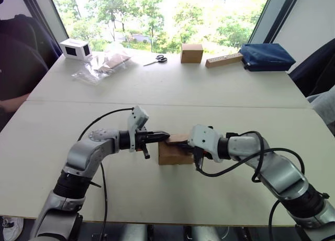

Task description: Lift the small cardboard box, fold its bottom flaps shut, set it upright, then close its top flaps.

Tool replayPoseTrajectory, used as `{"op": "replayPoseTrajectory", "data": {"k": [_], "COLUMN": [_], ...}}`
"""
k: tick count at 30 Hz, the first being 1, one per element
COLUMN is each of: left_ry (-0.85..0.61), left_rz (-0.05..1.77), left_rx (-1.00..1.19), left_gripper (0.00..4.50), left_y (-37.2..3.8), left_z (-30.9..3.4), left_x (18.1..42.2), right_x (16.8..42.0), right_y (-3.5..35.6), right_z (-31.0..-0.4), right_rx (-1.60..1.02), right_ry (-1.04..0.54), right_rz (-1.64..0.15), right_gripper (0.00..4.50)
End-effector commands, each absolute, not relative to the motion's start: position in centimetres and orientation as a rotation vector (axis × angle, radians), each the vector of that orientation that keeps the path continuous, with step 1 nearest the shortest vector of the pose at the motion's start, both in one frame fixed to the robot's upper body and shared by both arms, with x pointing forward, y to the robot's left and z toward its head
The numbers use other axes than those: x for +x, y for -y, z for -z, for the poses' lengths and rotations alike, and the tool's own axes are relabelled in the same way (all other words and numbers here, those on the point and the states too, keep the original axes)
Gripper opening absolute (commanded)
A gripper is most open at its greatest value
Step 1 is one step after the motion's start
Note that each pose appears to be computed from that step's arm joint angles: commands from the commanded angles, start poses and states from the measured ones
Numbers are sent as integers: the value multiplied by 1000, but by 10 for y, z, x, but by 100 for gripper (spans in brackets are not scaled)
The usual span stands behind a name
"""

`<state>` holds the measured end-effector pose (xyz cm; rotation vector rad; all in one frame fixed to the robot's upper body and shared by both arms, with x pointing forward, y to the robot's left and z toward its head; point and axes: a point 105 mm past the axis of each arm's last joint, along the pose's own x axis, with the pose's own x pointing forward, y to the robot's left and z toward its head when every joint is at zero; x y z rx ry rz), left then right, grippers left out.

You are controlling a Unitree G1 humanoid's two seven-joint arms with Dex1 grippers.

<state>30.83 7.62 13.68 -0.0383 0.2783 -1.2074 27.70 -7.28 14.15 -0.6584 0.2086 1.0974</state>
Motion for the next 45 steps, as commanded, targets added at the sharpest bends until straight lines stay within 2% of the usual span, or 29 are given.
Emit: {"op": "replayPoseTrajectory", "data": {"k": [1,8,15,19,30,45], "left_ry": [-288,-252,-151,-128,-218,-251], "left_rz": [1234,1242,1205,1257,1253,1247], "left_rx": [26,139,52,47,105,157], "left_gripper": [9,9,9,9,9,9], "left_y": [-73,-73,-72,-66,-67,-62], "left_z": [-132,-129,-162,-181,-150,-135], "left_x": [305,306,312,299,287,291], "right_x": [270,273,292,292,281,285], "right_y": [68,77,90,89,80,82], "right_z": [-159,-180,-176,-171,-152,-139], "right_rx": [-563,-442,-467,-445,-428,-475], "right_ry": [-162,-137,-134,-133,-163,-217], "right_rz": [-1130,-1133,-1056,-1062,-1110,-1085], "right_gripper": [0,0,0,0,0,0]}}
